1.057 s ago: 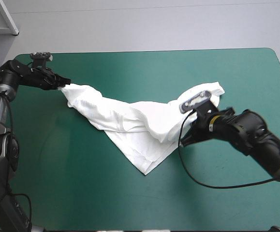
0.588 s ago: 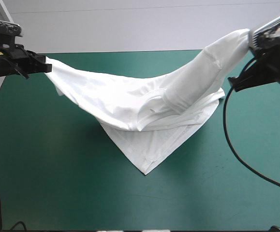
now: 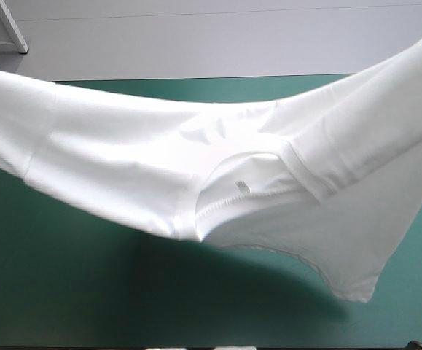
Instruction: Fold the cloth
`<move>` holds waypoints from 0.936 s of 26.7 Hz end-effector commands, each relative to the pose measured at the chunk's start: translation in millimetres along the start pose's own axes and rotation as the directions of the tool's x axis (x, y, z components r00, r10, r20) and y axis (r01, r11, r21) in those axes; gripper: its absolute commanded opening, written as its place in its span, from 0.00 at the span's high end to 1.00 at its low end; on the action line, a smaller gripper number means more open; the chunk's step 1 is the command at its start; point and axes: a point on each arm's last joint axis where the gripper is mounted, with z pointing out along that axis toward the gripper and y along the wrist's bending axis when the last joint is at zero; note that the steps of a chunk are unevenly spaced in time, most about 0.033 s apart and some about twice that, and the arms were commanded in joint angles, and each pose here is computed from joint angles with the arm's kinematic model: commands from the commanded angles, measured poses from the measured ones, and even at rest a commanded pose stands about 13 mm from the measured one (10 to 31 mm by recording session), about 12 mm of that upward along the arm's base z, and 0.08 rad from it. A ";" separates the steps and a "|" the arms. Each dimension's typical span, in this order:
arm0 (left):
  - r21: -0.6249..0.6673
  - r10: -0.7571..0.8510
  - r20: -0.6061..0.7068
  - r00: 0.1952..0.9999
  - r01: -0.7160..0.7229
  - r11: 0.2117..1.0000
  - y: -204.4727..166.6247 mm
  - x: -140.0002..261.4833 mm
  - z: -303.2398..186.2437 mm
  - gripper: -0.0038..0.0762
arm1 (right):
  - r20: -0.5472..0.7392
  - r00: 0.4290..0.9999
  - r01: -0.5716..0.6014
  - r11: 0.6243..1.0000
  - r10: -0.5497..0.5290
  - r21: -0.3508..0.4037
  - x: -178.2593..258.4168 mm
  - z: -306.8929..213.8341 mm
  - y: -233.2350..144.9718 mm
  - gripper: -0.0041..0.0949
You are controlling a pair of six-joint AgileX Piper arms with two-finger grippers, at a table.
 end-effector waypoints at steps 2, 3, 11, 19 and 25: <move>-0.058 0.015 0.115 0.993 -0.008 0.998 8.4 -16.3 -0.5 0.93 | 0.093 0.996 0.012 1.000 -0.015 0.029 -9.8 -0.3 -2.9 0.96; -0.052 0.010 0.105 0.994 -0.005 0.999 9.3 -14.3 5.5 0.93 | 0.076 0.997 0.017 1.000 -0.019 0.025 -8.3 5.1 -0.8 0.96; 0.035 -0.066 -0.160 0.985 0.072 0.997 18.4 48.9 115.3 0.93 | -0.118 0.990 0.080 0.996 -0.073 0.049 13.6 74.0 22.1 0.96; 0.159 -0.156 -0.451 0.879 0.251 0.955 10.9 167.5 252.2 0.93 | -0.409 0.894 0.203 0.979 -0.183 0.006 82.6 177.2 72.9 0.96; 0.134 -0.188 -0.696 0.694 0.382 0.914 -14.1 338.1 359.3 0.93 | -0.603 0.795 -0.123 0.991 0.064 -0.056 248.6 313.0 61.5 0.96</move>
